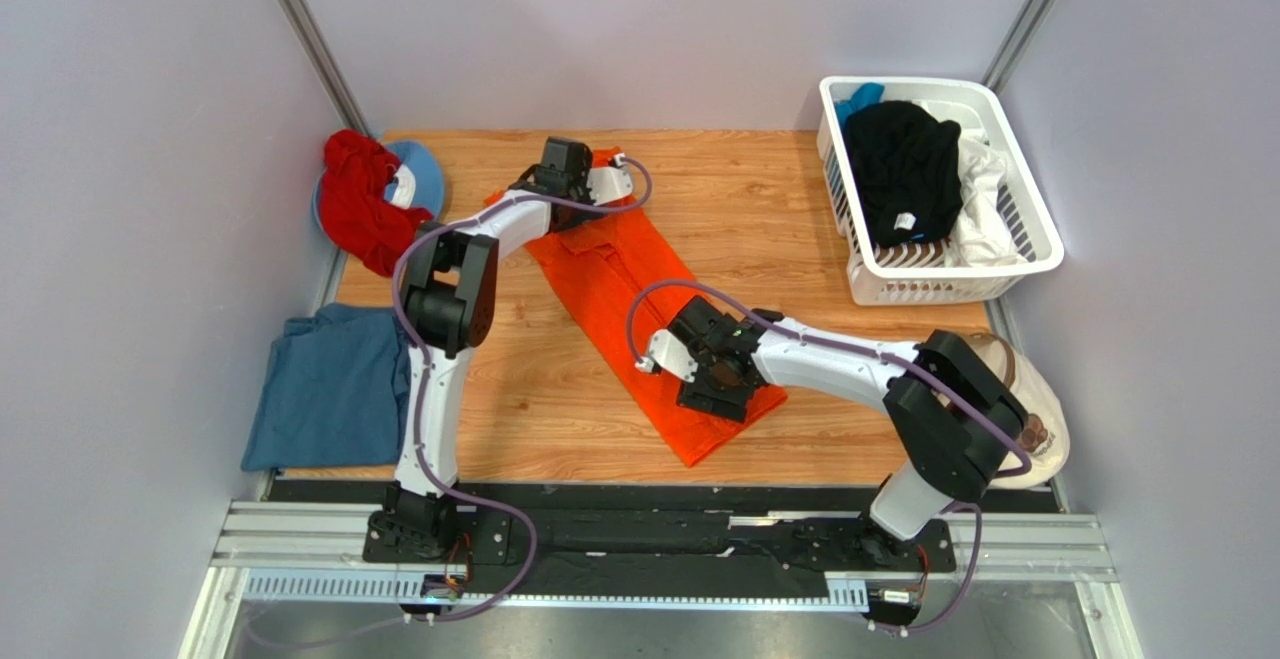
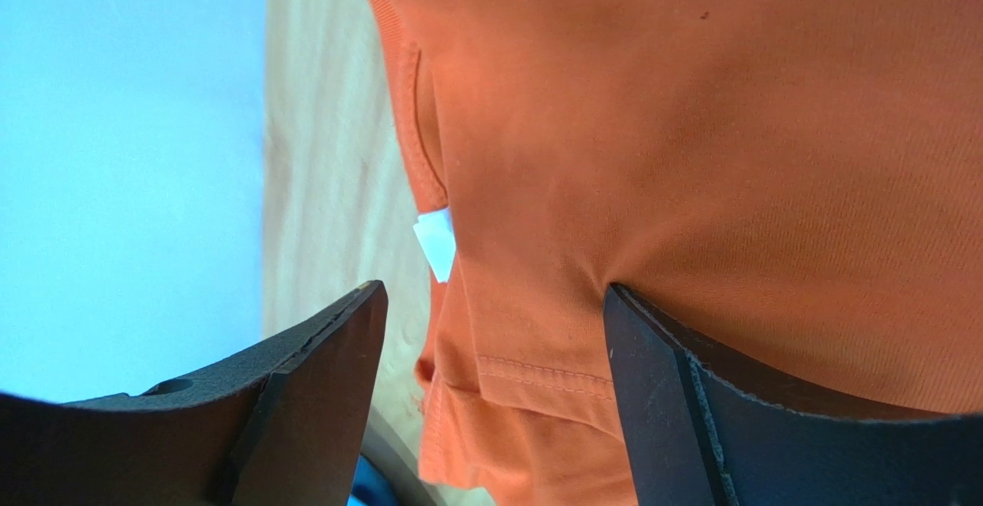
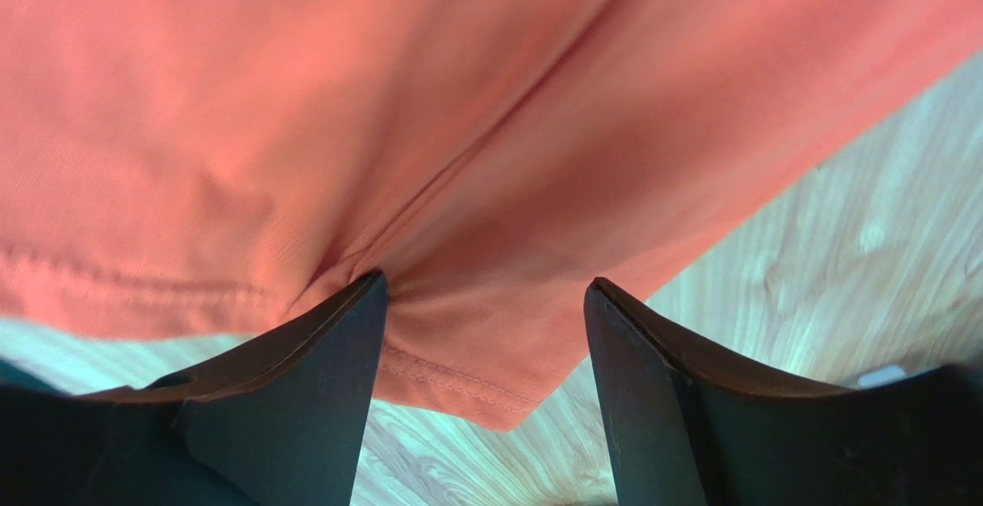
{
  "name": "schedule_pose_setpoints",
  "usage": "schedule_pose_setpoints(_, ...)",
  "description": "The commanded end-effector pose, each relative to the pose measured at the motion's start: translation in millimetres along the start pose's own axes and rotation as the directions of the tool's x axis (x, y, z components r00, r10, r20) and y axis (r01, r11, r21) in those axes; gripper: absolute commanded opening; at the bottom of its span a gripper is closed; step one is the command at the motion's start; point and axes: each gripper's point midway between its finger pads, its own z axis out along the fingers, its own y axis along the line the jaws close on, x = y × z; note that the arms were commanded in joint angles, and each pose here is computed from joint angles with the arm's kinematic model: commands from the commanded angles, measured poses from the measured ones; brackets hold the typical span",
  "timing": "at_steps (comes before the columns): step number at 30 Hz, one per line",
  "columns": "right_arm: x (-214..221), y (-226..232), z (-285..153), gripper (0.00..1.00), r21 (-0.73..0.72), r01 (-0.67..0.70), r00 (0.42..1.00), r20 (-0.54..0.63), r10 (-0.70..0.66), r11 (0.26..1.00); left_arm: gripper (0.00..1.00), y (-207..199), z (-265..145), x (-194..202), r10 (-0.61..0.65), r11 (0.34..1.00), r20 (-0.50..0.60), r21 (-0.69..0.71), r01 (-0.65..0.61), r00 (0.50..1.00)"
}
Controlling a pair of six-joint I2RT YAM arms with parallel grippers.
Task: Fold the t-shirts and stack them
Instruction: Fold the tshirt
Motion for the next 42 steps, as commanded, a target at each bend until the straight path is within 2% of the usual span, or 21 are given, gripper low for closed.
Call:
schedule_pose_setpoints(1, -27.8, 16.2, -10.7, 0.69, -0.042, 0.034, 0.997, 0.068, -0.031, 0.999, 0.79, -2.2, 23.1, -28.6, 0.059, 0.997, 0.067, -0.047, -0.056, 0.996)
schedule_pose_setpoints(13, -83.4, 49.8, 7.1, 0.68, -0.119, 0.186, 0.978, 0.122, -0.172, 0.975, 0.79, 4.6, 52.4, -99.1, 0.188, 0.975, 0.179, -0.155, -0.161, 0.966)
schedule_pose_setpoints(20, -110.1, 63.6, 13.6, 0.69, -0.156, 0.233, 0.965, 0.159, -0.208, 0.96, 0.82, 15.9, 70.6, -117.5, 0.282, 0.939, 0.206, -0.26, -0.225, 0.937)
schedule_pose_setpoints(26, -127.3, 65.8, 14.4, 0.69, -0.153, 0.268, 0.954, 0.178, -0.24, 0.951, 0.85, 22.1, 84.0, -129.5, 0.292, 0.926, 0.239, -0.313, -0.211, 0.926)
schedule_pose_setpoints(34, -143.6, 63.4, 7.2, 0.68, -0.125, 0.283, 0.945, 0.203, -0.255, 0.951, 0.89, 36.0, 65.9, -152.1, 0.276, 0.917, 0.302, -0.368, -0.155, 0.913)
schedule_pose_setpoints(42, -143.8, 64.0, -12.4, 0.69, -0.039, 0.3, 0.937, 0.199, -0.287, 0.953, 0.92, 86.1, 5.2, -170.0, 0.247, 0.883, 0.343, -0.466, -0.064, 0.906)
